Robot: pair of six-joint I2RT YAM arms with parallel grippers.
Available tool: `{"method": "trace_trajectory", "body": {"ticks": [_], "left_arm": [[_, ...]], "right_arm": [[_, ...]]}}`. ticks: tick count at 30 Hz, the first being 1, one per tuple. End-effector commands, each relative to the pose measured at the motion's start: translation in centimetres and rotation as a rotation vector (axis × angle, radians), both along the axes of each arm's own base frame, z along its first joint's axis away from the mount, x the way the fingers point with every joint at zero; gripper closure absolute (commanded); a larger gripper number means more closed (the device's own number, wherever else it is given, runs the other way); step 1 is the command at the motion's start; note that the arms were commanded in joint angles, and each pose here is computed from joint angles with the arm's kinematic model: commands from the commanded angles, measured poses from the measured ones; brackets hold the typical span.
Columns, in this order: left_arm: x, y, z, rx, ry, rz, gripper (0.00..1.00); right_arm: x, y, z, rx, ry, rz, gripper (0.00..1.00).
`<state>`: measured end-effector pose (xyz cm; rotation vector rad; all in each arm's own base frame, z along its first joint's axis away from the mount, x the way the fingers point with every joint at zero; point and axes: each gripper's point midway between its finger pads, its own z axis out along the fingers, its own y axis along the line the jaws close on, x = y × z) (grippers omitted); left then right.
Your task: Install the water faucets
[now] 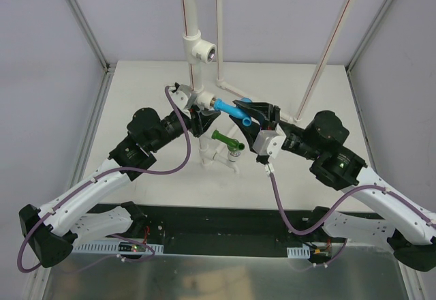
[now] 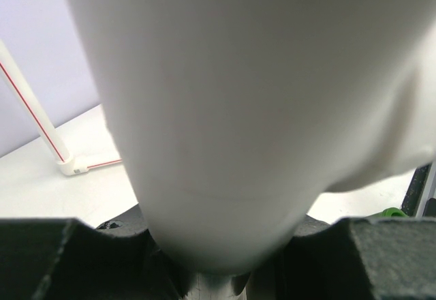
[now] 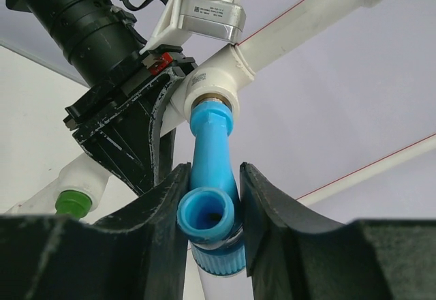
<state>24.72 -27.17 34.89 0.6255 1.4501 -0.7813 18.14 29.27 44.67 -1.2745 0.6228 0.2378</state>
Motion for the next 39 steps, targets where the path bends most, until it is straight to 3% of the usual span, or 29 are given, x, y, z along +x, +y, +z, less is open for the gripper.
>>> {"method": "trace_trajectory", "body": {"ticks": [1, 15, 27, 34, 39], "left_arm": [[-0.9, -0.1, -3.0, -0.021, 0.228, -0.006, 1.00], [-0.8, -0.2, -2.9, -0.026, 0.229, -0.010, 1.00], [-0.9, -0.3, -2.9, -0.027, 0.230, -0.011, 1.00], [-0.8, -0.3, -2.8, -0.026, 0.229, -0.011, 1.00], [-0.8, -0.2, -3.1, -0.022, 0.233, -0.004, 1.00]], "right_arm": [[0.8, -0.3, 0.0, 0.045, 0.058, -0.035, 0.65], [1.7, -0.9, -1.1, 0.172, 0.255, -0.085, 0.87], [2.4, -0.8, -1.6, 0.328, 0.495, -0.104, 0.99], [2.2, -0.5, -1.8, 0.401, 0.597, -0.072, 1.00], [1.9, -0.4, -1.4, 0.513, 0.755, -0.041, 1.00]]}}
